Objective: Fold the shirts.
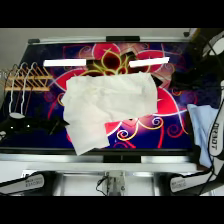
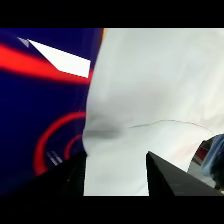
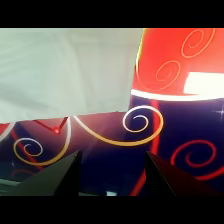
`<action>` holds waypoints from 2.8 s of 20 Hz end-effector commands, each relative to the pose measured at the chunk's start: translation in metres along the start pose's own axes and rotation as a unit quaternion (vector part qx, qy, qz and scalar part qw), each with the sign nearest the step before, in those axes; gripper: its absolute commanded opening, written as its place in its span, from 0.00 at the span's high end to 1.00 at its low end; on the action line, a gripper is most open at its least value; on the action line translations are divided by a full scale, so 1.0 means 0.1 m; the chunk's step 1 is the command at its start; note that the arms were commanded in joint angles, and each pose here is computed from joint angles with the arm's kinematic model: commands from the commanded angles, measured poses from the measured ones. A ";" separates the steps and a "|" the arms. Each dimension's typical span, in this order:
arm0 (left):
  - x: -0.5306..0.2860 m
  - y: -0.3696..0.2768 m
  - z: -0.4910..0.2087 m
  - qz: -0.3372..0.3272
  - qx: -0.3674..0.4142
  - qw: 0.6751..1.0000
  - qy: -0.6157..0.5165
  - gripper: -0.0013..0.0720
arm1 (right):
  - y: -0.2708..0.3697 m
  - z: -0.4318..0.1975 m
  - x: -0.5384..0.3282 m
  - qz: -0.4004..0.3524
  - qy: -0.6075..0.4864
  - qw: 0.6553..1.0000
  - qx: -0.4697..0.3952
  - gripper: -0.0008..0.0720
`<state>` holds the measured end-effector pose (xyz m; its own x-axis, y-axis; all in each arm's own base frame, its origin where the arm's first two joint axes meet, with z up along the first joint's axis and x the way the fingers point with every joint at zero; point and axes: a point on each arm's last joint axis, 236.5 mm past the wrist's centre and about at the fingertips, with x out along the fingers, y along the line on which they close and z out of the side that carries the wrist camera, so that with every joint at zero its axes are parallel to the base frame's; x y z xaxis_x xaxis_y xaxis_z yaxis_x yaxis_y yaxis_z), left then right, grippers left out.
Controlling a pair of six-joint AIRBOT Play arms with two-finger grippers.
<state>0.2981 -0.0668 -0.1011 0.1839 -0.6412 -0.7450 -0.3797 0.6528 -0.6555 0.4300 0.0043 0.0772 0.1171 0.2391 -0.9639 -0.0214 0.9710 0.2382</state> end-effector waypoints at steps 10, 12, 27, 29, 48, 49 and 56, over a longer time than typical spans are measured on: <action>-0.12 -0.04 0.32 0.004 0.028 0.999 -0.042 0.46 | 0.01 0.00 0.00 0.001 0.000 1.000 0.000 0.29; -0.11 -0.04 0.32 0.005 0.029 0.999 -0.041 0.46 | 0.01 0.00 0.00 0.001 -0.001 1.000 0.000 0.29; 0.13 -0.08 0.18 0.010 0.031 0.999 -0.004 0.94 | -0.16 -0.55 0.78 0.013 0.107 0.993 0.044 0.29; 0.12 -0.08 0.17 0.008 0.029 1.000 -0.001 0.94 | -0.08 -0.59 1.05 0.041 0.103 0.992 0.061 0.29; 0.07 -0.14 0.14 0.003 0.036 0.999 -0.001 0.94 | 0.02 -0.42 1.82 0.063 0.044 0.991 0.113 0.40; 0.07 -0.14 0.14 0.003 0.036 0.999 -0.001 0.94 | 0.02 -0.42 1.83 0.063 0.045 0.991 0.113 0.53; 0.06 -0.15 0.16 0.003 0.038 0.999 -0.004 0.94 | 0.06 -0.45 1.78 0.067 0.051 0.990 0.112 0.91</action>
<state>0.3178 -0.0748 -0.0987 0.1836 -0.6360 -0.7496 -0.3135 0.6848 -0.6578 0.4069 0.0510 -0.1016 0.0286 0.3722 -0.9277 0.1992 0.9074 0.3701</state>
